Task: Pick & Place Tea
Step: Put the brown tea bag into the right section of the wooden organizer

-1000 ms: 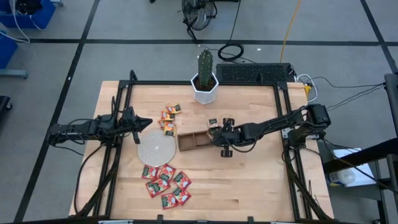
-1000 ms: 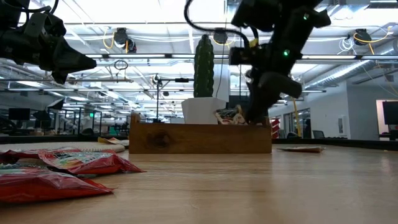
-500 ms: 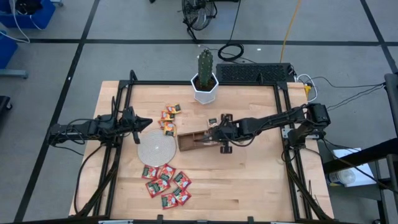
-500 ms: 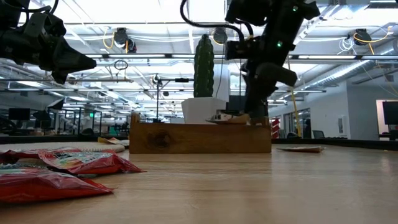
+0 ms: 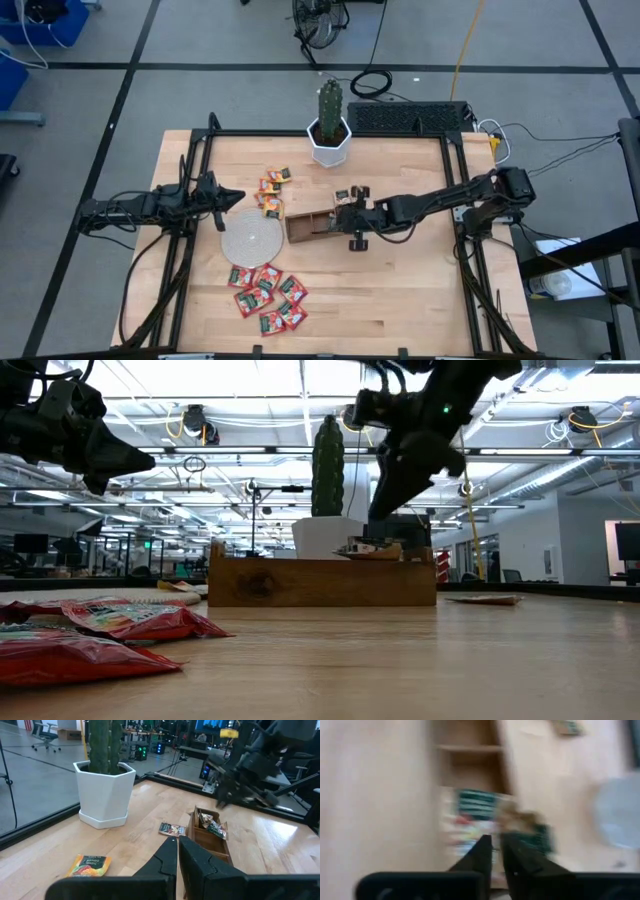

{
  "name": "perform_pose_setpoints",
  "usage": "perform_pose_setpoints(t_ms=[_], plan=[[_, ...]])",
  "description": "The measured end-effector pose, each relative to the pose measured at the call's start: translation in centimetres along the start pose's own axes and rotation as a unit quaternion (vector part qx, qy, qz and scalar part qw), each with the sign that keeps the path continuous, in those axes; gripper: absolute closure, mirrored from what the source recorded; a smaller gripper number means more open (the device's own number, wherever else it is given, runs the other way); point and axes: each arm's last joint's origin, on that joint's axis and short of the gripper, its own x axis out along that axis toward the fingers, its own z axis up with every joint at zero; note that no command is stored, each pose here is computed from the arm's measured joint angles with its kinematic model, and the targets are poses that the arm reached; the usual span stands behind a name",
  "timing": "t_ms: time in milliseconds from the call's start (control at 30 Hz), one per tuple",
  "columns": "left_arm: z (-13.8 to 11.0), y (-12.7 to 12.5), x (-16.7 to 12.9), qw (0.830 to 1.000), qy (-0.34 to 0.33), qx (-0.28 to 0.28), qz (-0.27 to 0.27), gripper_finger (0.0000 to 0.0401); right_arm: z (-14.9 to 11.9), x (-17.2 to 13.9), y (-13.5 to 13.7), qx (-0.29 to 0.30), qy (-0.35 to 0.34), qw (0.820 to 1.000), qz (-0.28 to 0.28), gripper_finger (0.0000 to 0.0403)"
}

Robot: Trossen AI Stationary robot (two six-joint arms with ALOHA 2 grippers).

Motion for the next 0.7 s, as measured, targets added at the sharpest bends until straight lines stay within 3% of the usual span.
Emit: perform_pose_setpoints(t_ms=[133,233,333,467,700], plan=[[0.0,0.0,0.0,1.0,0.0,0.0,0.0,0.038,0.2,-0.1,1.4,0.002,-0.012,0.999,0.042,0.0279],[0.0,0.0,0.0,1.0,0.0,0.0,0.0,0.038,-0.5,0.4,2.1,-0.021,0.005,1.0,0.017,0.0218],[0.0,0.0,0.0,1.0,0.0,0.0,0.0,0.038,-1.4,1.0,2.5,-0.03,0.014,0.999,-0.004,0.0189],[0.0,0.0,0.0,1.0,0.001,0.0,0.0,0.038,-2.2,1.5,2.7,-0.024,0.015,1.0,-0.014,0.0195],[0.0,0.0,0.0,1.0,0.001,0.0,0.0,0.038,-2.3,1.6,2.7,-0.014,0.016,1.0,-0.015,0.0256]])
